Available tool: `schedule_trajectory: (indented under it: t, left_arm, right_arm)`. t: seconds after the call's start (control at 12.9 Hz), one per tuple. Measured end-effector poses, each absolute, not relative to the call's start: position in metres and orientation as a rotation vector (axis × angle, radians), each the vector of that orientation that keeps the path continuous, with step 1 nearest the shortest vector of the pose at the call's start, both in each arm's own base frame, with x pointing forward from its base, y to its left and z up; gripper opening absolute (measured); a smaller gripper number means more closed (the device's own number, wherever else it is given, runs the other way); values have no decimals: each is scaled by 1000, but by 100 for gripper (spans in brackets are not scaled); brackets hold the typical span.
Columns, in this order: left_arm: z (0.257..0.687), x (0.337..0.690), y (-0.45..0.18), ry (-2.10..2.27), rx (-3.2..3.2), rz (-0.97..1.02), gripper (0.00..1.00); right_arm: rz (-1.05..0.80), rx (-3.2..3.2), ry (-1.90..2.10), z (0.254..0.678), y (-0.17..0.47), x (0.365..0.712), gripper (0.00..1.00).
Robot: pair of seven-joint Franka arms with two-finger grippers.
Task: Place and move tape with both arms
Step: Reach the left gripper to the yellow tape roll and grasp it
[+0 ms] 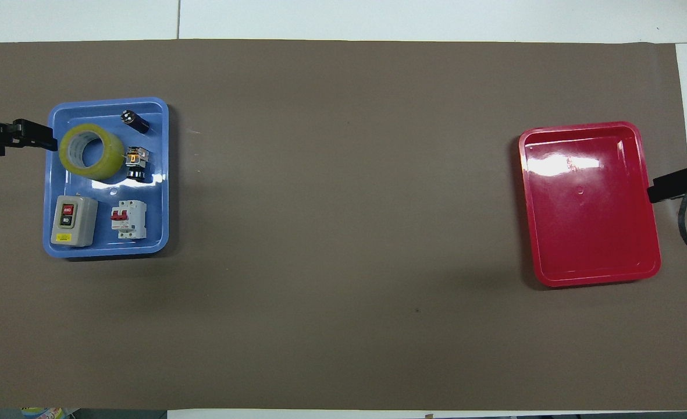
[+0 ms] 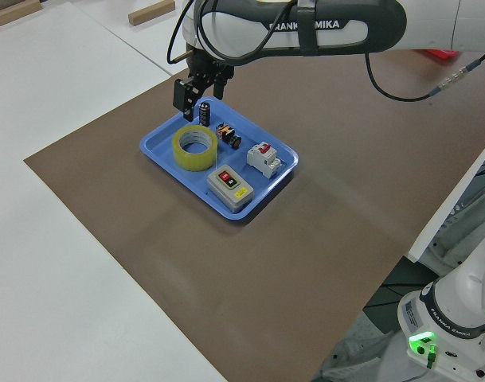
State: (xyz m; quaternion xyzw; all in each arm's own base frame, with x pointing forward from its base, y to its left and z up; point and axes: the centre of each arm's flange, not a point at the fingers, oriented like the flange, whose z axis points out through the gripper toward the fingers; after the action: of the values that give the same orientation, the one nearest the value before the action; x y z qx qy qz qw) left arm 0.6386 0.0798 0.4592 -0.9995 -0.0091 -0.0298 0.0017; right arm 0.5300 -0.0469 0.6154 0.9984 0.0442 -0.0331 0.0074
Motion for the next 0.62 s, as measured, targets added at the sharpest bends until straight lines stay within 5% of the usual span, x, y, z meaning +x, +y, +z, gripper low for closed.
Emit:
schedule_trajectory:
  t: [0.62]
  left_arm:
    - [361,632,98,-359,-3112,-135,100]
  right_arm:
    - [-104,3122,138,615,-47,530,100]
